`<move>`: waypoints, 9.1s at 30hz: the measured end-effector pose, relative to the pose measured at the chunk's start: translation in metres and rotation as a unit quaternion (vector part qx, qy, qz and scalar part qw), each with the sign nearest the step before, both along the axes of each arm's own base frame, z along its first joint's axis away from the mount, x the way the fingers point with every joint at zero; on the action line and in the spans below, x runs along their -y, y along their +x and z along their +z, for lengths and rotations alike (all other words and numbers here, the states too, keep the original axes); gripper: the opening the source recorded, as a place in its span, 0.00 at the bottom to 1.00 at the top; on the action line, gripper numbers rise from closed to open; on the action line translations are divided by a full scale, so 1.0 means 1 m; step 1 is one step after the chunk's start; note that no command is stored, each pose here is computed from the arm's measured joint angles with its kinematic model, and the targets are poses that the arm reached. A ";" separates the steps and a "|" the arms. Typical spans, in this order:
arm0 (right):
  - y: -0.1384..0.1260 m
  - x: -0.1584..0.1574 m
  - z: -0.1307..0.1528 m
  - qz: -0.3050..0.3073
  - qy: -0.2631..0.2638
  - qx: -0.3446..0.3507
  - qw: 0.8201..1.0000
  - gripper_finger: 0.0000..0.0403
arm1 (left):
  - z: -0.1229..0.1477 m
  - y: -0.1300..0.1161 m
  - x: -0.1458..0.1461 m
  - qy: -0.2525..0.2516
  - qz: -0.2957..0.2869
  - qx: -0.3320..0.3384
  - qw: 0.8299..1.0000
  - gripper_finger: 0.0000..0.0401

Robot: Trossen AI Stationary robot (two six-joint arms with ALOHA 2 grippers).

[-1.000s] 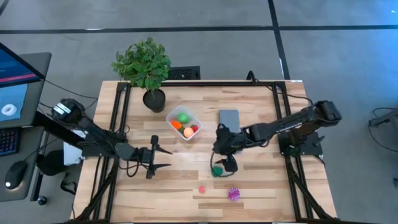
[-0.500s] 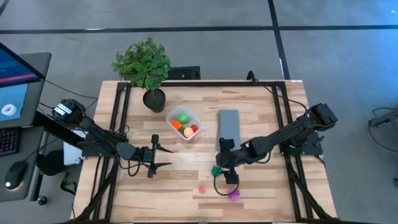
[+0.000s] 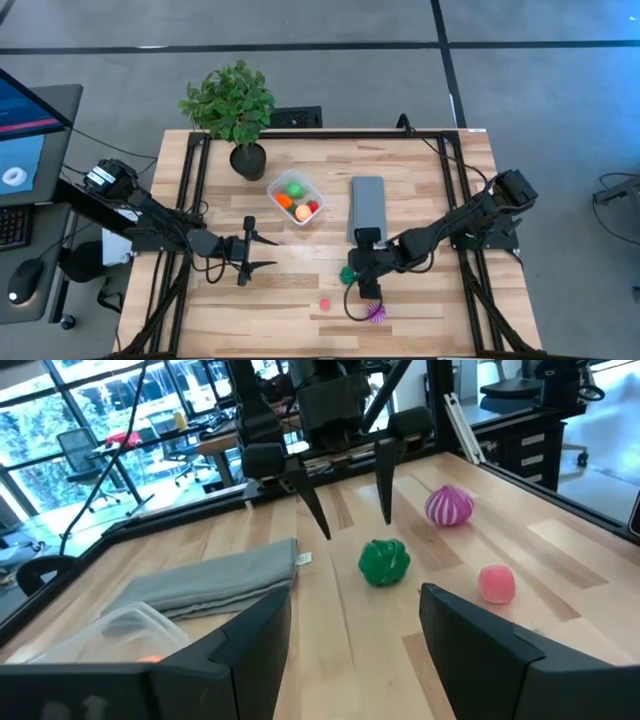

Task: Pick and placing Produce into tupperware
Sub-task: Put the green bell pepper into the transparent bin

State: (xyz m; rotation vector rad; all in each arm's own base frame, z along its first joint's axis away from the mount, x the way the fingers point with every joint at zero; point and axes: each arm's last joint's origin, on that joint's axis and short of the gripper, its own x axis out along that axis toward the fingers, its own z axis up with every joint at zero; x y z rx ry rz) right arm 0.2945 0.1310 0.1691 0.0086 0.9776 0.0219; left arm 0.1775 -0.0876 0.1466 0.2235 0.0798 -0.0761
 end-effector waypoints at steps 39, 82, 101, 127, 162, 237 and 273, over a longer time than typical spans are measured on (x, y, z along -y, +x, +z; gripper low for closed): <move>0.002 -0.010 0.004 0.010 0.029 0.030 0.999 0.78 | -0.002 0.000 0.000 -0.005 0.004 -0.011 1.000 0.53; 0.019 -0.001 -0.027 0.009 0.037 -0.003 0.999 0.78 | -0.004 0.000 -0.001 -0.007 0.005 -0.018 1.000 0.53; 0.019 0.003 -0.030 0.009 0.044 -0.019 0.999 0.78 | -0.004 -0.001 -0.001 -0.004 0.014 -0.021 1.000 0.53; 0.022 0.001 -0.047 0.004 0.054 -0.041 0.998 0.78 | -0.005 -0.001 -0.001 -0.012 0.015 -0.023 1.000 0.53; 0.021 0.001 -0.048 0.008 0.050 -0.044 0.998 0.69 | -0.005 -0.001 -0.001 -0.012 0.015 -0.025 0.999 0.53; -0.007 0.032 0.064 0.021 -0.132 0.129 0.983 0.68 | -0.006 -0.001 -0.001 -0.010 0.018 -0.028 0.999 0.53; 0.031 0.128 0.080 -0.013 -0.126 0.235 0.964 0.68 | -0.014 -0.003 -0.001 -0.051 0.010 -0.072 0.996 0.53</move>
